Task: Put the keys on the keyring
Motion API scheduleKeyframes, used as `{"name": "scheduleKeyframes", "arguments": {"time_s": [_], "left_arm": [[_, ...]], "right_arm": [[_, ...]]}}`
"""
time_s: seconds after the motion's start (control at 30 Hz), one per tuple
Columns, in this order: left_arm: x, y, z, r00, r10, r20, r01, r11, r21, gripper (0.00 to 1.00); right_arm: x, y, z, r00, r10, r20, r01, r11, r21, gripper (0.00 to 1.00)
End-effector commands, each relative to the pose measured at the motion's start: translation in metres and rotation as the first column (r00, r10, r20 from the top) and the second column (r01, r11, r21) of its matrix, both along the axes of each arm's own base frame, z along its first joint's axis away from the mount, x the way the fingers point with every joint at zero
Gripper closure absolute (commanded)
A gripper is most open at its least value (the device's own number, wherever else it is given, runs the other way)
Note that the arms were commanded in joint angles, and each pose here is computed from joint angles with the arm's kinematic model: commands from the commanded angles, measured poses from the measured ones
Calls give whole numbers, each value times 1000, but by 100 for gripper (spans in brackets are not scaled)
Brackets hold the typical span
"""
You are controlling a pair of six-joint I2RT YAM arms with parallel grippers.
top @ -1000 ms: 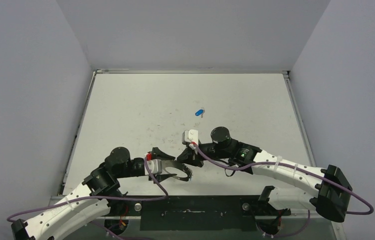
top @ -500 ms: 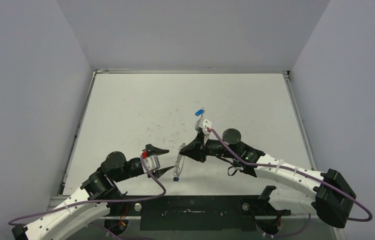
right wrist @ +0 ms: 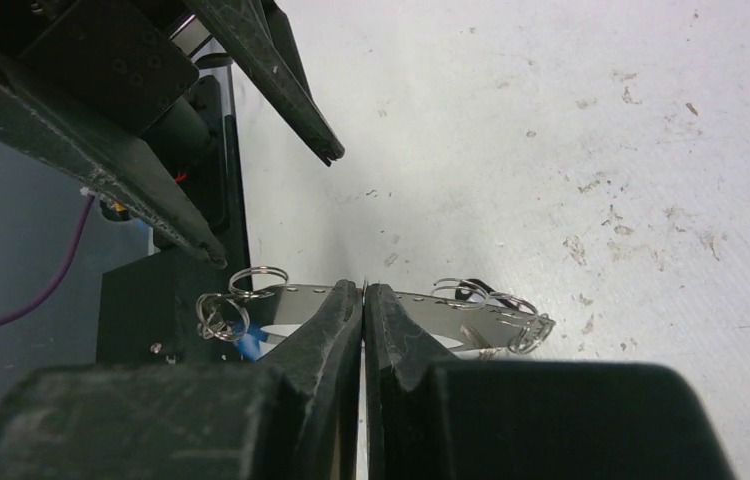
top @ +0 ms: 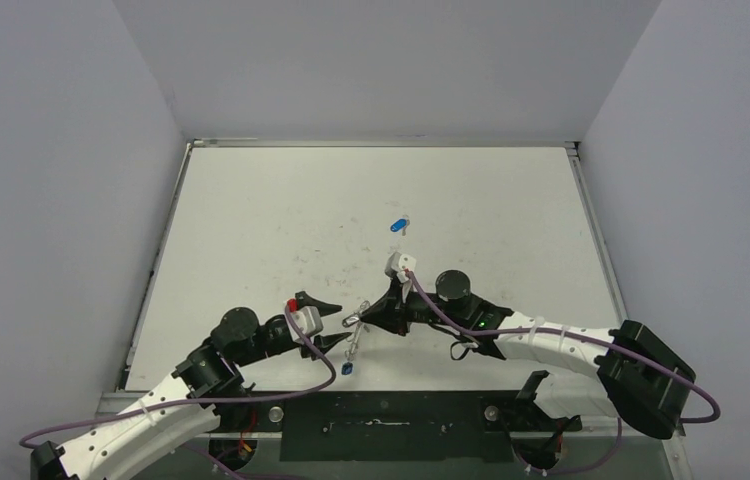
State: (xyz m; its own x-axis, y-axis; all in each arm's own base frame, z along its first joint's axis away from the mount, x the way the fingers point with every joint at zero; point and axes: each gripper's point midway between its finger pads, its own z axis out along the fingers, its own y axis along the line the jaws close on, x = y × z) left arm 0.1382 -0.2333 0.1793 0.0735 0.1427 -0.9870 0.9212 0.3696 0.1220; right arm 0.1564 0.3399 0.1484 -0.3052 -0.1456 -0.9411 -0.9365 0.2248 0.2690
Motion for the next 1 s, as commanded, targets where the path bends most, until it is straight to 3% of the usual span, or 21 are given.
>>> {"name": "scheduleKeyframes", "arguments": {"time_s": [0.0,0.6,0.77,0.97], "left_arm": [[2,-1,8,1000,20,-9,-20,998,-66,50],[-3,-4,-17,998,-12,-58,11,1000,-16,54],[3,3,-3,999,42,-19,-44,997,-69,48],[-3,14,26,997,69,42,-58,977,-207,47]], "right_arm": [[-4,10,31,993,44,110,-59,988,141,100],[-5,24,44,992,77,102,-99,966,237,100],[-15,24,49,981,128,148,-163,953,255,100],[-28,24,56,960,201,196,-249,932,264,100]]}}
